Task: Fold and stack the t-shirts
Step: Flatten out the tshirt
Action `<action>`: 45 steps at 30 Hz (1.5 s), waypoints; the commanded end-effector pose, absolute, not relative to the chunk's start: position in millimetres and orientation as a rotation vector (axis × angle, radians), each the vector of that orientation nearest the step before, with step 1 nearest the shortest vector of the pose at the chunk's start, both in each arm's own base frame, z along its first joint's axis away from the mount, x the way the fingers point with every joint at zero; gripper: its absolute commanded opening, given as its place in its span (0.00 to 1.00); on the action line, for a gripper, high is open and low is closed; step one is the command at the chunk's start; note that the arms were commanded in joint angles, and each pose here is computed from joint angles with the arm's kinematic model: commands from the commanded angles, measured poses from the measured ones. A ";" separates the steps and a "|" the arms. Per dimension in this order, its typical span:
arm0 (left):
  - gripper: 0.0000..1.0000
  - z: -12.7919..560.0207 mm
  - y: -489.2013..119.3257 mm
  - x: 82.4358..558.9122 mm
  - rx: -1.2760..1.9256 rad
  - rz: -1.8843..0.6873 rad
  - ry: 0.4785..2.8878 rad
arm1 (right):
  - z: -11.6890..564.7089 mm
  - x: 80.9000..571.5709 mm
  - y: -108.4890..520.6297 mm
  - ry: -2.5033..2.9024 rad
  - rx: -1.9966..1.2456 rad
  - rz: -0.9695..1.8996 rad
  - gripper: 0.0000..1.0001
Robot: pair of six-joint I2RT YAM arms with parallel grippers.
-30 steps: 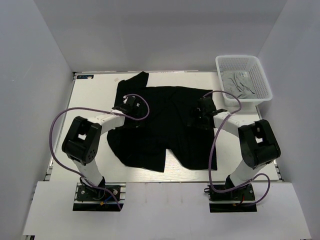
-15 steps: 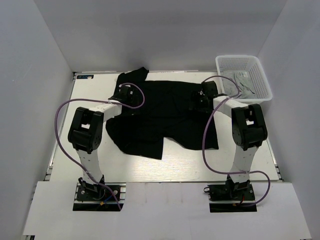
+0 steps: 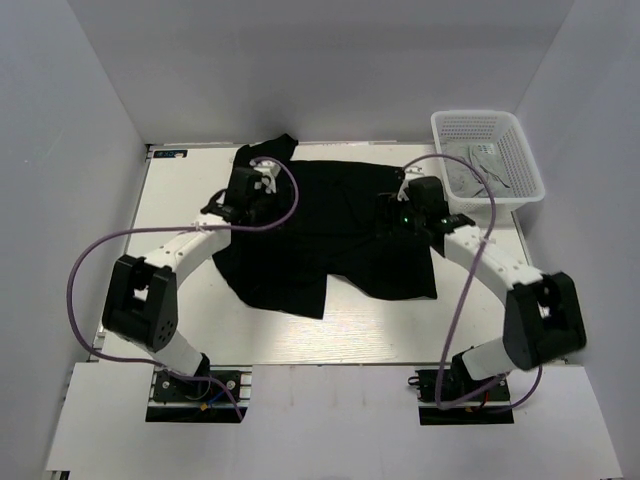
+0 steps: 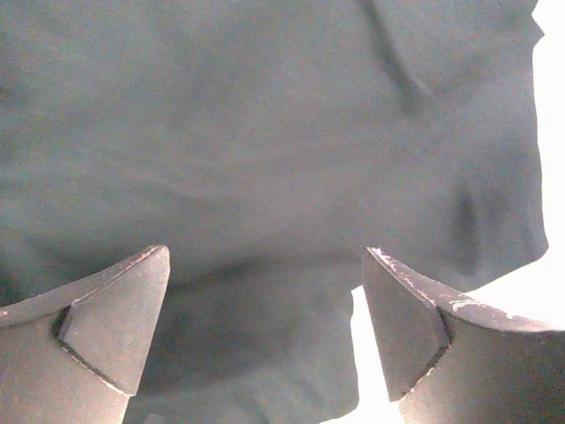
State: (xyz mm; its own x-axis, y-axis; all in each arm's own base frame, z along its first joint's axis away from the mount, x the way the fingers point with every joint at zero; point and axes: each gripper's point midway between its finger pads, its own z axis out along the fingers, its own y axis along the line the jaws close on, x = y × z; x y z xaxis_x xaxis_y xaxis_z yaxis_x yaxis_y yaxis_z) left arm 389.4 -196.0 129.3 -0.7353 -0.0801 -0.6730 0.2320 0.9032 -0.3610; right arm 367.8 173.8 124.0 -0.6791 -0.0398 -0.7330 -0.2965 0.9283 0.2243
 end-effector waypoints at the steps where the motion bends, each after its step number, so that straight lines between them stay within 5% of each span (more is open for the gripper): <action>1: 1.00 109.2 -244.5 319.6 0.275 -0.843 2.443 | 111.8 338.1 162.4 2.328 -0.183 0.408 0.90; 9: 1.00 74.9 -290.9 224.3 0.513 -0.935 2.538 | 102.5 298.9 145.7 2.298 -0.032 0.454 0.90; 17: 1.00 21.4 -287.3 217.7 0.520 -0.785 2.688 | 100.1 293.5 143.7 2.310 -0.034 0.451 0.90; 31: 1.00 14.9 -150.8 84.7 -0.130 -0.279 3.176 | 95.2 298.6 128.7 2.310 0.030 0.351 0.90; 38: 1.00 71.3 -119.8 86.8 -0.320 -0.117 3.064 | 88.1 303.3 128.4 2.329 0.024 0.325 0.90; 45: 1.00 115.9 -134.3 171.5 -0.319 -0.144 2.707 | 91.3 301.4 135.0 2.305 -0.033 0.367 0.90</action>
